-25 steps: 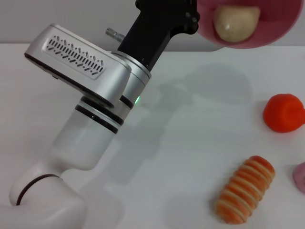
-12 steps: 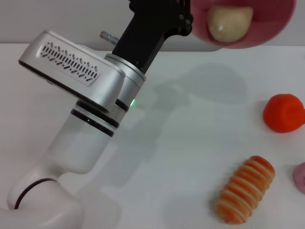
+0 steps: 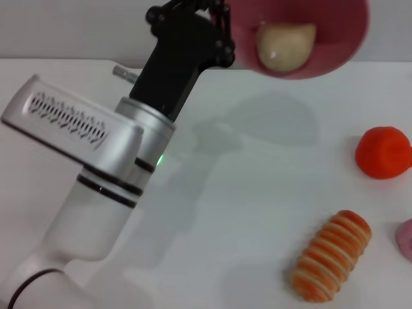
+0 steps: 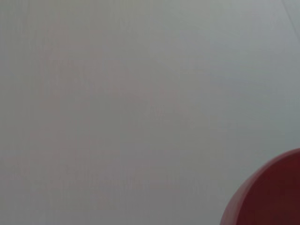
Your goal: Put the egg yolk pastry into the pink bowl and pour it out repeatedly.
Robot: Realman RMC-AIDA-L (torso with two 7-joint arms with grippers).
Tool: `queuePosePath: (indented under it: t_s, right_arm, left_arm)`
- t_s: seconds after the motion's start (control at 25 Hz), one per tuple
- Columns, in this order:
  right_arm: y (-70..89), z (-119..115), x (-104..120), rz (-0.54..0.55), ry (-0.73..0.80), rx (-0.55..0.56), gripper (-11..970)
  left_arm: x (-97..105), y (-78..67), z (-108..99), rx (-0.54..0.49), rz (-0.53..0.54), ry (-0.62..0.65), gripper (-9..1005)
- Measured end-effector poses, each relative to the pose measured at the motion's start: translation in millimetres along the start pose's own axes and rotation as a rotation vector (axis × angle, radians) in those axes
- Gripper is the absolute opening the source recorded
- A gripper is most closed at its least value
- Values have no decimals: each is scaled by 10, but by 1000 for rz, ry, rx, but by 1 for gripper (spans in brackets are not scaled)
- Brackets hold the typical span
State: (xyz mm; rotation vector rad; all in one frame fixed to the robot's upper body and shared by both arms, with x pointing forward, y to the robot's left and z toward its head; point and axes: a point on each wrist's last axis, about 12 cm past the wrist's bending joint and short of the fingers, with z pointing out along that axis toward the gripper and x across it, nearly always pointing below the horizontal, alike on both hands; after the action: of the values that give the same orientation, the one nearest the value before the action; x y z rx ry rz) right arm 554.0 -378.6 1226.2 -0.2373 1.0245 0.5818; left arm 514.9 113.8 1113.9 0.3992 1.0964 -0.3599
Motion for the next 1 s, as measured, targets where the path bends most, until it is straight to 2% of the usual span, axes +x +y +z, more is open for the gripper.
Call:
queuePosePath:
  t_s: [0.52,0.76,1.0]
  right_arm:
    - [73,104,-56,-6,-6,-44,391]
    - [111,162,-50,-8,1,-63,391]
    - [130,213,-42,-6,0,-77,391]
  left_arm:
    - [51,-45,-379,-22,-6,7,41]
    - [12,-81,-461,-22,-12,-30,41]
    - [-43,-78,-442,-28,-13,-80,41]
